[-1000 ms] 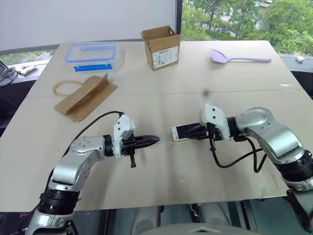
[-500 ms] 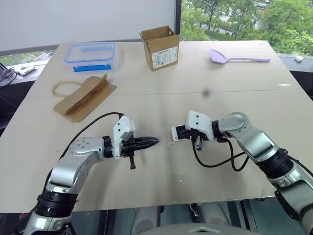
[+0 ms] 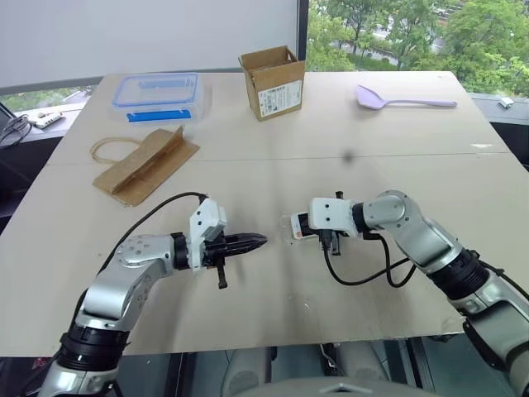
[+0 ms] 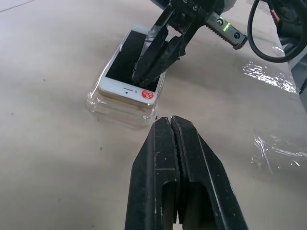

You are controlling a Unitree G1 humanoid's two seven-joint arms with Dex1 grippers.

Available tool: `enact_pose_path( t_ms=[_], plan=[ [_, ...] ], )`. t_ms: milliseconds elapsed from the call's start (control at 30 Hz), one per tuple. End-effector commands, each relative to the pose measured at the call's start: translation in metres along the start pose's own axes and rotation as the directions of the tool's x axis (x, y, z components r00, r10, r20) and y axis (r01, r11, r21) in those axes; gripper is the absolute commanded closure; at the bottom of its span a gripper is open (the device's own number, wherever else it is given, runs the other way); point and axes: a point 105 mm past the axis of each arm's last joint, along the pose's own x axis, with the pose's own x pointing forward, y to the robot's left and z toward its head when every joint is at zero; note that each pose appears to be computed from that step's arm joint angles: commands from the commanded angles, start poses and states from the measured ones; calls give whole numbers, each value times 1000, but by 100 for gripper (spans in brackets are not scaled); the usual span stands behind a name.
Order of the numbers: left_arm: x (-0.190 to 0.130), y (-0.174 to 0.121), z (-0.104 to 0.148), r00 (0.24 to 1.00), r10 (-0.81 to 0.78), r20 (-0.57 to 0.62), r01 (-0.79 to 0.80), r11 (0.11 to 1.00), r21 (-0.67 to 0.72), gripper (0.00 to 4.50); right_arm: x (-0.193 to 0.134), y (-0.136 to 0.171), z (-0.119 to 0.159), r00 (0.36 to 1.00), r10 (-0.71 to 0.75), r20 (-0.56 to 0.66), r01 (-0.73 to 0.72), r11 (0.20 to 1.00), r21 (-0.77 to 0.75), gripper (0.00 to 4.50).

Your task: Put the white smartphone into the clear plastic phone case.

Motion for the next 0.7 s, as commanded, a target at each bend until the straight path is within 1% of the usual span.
enact_pose_path(
  t_ms=[33,67,133,233,300,367,500,567,700],
  plan=[
    [-9,6,-1,999,33,-21,-33,999,34,450,-2,3,-4,998,2,66,-13,985,170,445],
    [-10,8,-3,999,42,-32,-41,998,37,450,-9,-5,4,993,-35,110,12,979,205,445],
    [-11,11,-5,998,50,-40,-49,998,39,450,-21,-15,13,984,-89,151,50,968,245,445],
    [-10,13,-7,998,49,-41,-48,998,37,450,-40,-26,17,974,-158,165,108,955,278,445],
    [-8,14,-8,998,47,-39,-46,998,38,450,-51,-29,16,969,-194,153,144,946,290,445],
    [-2,15,-11,998,43,-47,-41,998,44,450,-65,-32,10,961,-248,119,203,931,303,445],
    [6,18,-15,997,51,-59,-47,997,65,450,-79,-33,-3,950,-310,42,283,909,307,445],
    [13,22,-16,996,50,-70,-44,996,82,450,-87,-31,-20,940,-340,-39,335,893,300,445],
    [24,26,-15,995,51,-81,-44,995,91,450,-94,-29,-41,922,-364,-135,388,875,290,445]
  ],
)
